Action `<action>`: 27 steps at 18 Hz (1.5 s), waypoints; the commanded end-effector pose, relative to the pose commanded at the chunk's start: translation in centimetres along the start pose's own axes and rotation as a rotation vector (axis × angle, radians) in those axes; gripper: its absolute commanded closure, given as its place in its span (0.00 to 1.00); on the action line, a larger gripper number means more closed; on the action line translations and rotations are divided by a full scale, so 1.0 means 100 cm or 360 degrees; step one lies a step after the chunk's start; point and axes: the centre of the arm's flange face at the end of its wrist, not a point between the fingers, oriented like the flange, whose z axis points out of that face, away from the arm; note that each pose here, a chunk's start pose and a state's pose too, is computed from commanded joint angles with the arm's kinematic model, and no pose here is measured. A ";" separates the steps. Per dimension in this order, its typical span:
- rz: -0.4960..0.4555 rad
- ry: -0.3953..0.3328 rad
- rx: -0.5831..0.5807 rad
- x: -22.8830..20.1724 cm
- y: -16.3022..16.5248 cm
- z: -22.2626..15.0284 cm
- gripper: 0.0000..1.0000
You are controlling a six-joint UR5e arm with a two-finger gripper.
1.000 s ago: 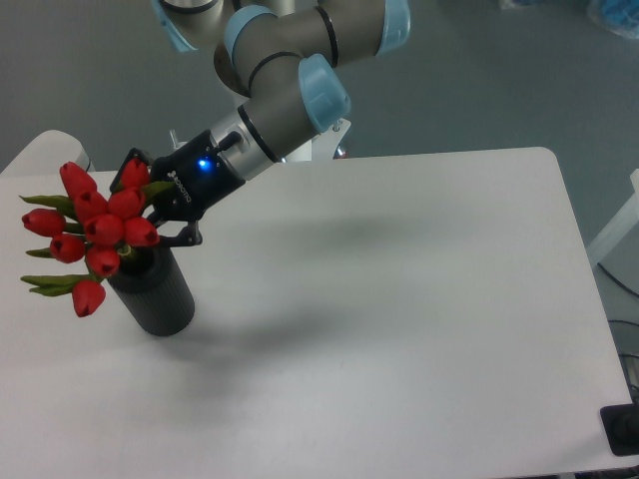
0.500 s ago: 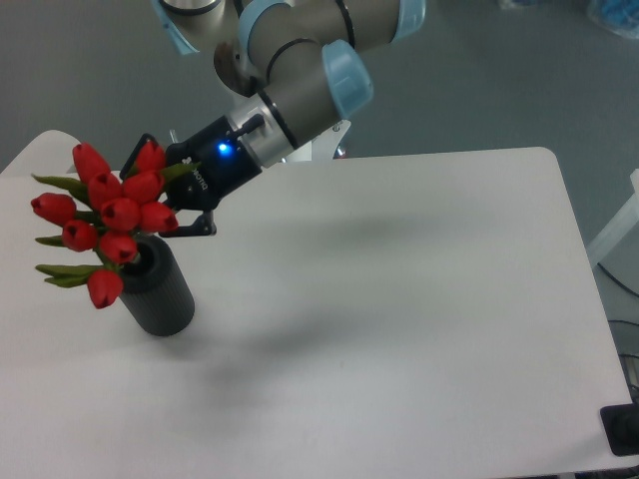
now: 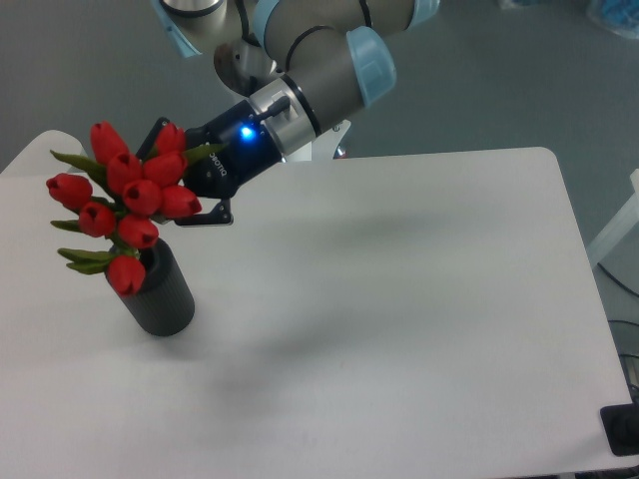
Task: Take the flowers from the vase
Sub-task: 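Lift the gripped tulips upward out of the black vase, then carry the tulip bunch away from the vase across the table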
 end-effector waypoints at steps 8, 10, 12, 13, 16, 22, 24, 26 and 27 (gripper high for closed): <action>-0.0014 -0.0012 0.0076 -0.004 -0.016 -0.018 0.90; 0.0001 -0.0022 0.0062 -0.009 -0.019 -0.017 0.91; -0.0003 -0.0034 0.0054 -0.023 -0.023 -0.019 0.94; 0.0010 -0.0049 0.0058 -0.027 -0.030 -0.023 0.94; 0.0043 -0.0126 0.0076 -0.064 -0.042 -0.049 0.94; 0.0076 -0.0381 -0.0185 -0.102 -0.069 -0.062 0.98; 0.0069 -0.0452 -0.0240 -0.113 -0.078 -0.066 0.98; 0.0086 -0.0566 -0.0359 -0.120 -0.078 -0.070 1.00; 0.0100 -0.0601 -0.0396 -0.123 -0.079 -0.071 1.00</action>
